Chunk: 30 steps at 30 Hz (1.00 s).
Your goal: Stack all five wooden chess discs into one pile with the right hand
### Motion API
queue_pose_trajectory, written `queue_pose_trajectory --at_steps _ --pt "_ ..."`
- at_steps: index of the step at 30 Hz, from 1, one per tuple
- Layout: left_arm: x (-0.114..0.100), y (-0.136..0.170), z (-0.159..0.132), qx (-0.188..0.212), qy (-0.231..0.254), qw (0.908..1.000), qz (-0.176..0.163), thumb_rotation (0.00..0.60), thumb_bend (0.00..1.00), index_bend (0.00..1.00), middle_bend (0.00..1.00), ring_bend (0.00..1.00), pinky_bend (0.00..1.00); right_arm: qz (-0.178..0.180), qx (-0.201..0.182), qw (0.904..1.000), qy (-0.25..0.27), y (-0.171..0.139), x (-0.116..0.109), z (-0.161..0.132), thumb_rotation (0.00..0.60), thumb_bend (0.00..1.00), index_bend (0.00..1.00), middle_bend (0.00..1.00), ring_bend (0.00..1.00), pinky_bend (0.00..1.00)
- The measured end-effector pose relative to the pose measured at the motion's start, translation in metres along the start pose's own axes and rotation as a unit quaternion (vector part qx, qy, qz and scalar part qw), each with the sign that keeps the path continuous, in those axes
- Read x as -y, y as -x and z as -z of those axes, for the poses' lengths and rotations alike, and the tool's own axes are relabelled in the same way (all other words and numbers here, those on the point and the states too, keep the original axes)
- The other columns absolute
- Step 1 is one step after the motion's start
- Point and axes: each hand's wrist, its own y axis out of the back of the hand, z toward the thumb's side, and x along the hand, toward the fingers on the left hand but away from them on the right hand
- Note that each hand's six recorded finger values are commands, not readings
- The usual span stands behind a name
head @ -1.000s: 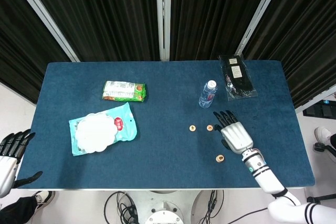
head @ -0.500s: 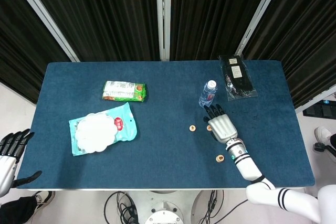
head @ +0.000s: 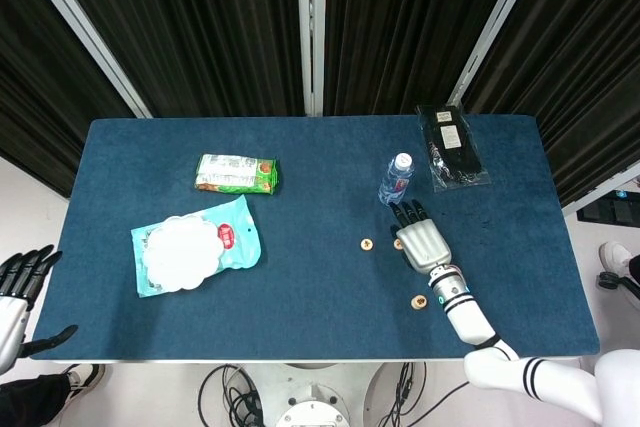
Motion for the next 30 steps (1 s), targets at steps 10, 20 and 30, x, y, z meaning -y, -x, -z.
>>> queue_pose_trajectory --at_steps 10,20,30 --pt "0.001 0.000 0.001 0.000 0.000 1.0000 0.002 0.600 0.00 0.07 0.01 0.00 0.00 0.012 0.008 0.9999 -0.006 -0.002 -0.002 0.004 0.600 0.30 0.49 0.00 0.00 0.00" --pt "0.002 -0.001 0.000 0.001 -0.003 1.0000 0.003 0.600 0.00 0.07 0.01 0.00 0.00 0.041 -0.012 0.9990 0.012 -0.028 -0.020 0.010 0.600 0.30 0.53 0.01 0.00 0.00" --pt "0.001 0.000 -0.004 0.002 -0.006 1.0000 0.001 0.600 0.00 0.07 0.01 0.00 0.00 0.061 -0.058 0.9961 0.026 -0.095 -0.026 0.014 0.600 0.30 0.53 0.02 0.00 0.00"
